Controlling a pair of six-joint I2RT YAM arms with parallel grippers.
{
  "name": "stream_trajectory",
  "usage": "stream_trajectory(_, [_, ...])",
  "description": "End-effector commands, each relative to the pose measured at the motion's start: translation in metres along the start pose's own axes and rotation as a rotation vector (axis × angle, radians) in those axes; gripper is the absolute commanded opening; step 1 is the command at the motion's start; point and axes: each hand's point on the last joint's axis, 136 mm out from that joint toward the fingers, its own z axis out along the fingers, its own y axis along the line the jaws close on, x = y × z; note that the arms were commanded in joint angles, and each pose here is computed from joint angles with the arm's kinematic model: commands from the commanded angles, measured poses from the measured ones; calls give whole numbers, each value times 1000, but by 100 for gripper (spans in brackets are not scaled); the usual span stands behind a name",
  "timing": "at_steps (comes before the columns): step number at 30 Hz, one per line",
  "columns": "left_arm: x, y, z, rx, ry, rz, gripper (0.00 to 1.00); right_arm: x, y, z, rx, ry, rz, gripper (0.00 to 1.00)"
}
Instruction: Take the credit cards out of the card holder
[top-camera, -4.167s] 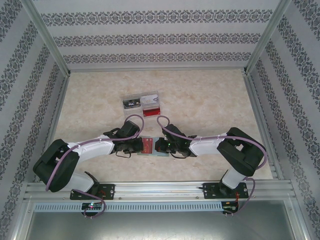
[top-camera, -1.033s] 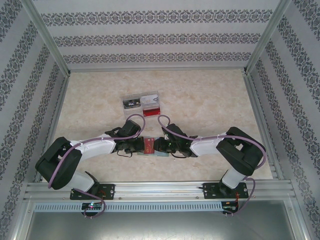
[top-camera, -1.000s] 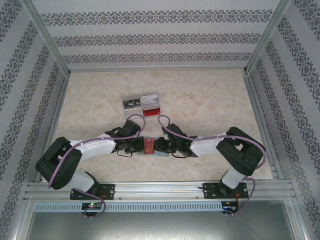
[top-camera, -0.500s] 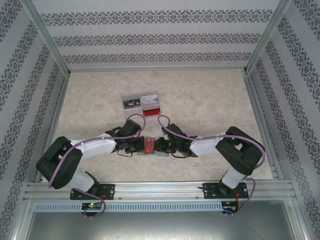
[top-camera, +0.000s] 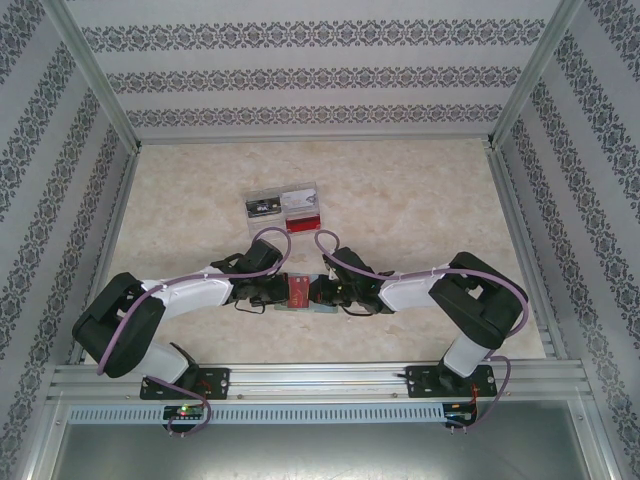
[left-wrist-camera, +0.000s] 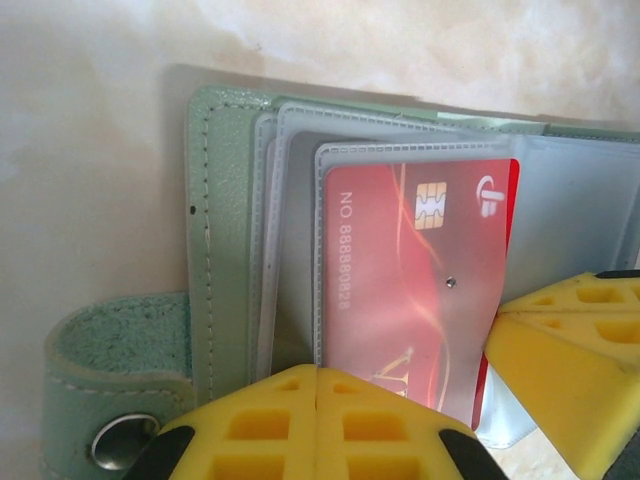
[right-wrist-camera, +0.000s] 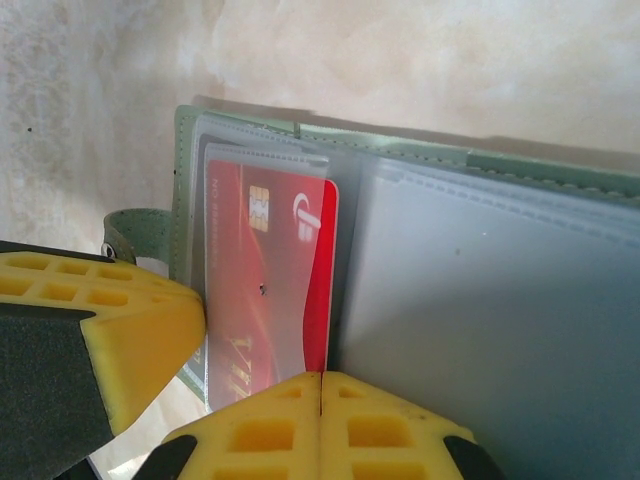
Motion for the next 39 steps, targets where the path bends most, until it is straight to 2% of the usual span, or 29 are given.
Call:
stream_trajectory(1, [7,17,2,-88,24,-15,0,-2,0,-6,-1,-18,-9,0])
stream_trajectory(16, [7,20,3,-107,29,-14,0,-5,-17,-21,16,-49,10,0])
stream_trajectory(17, [7,19,3,-103,30,-13,0,-7,-15,-21,10,-51,3,7])
stream_trajectory(20, [7,18,2,-96,31,-12,0,-8,-6,-19,-21,-40,-17,17])
stream_trajectory(28, [8,16,3,-86,35,-10,0,-13,1,-12,-37,-32,-35,20])
stream_trajectory(33, [8,15,3,-84,37,-7,0,-11,-2,-9,-30,-23,-27,18])
stream_trajectory(37, [8,16,2,-90,34,-5,0,-10,-8,-10,-16,-27,-18,3])
stream_trajectory(39, [7,17,2,-95,32,-6,0,-11,-12,-14,-8,-38,-10,1])
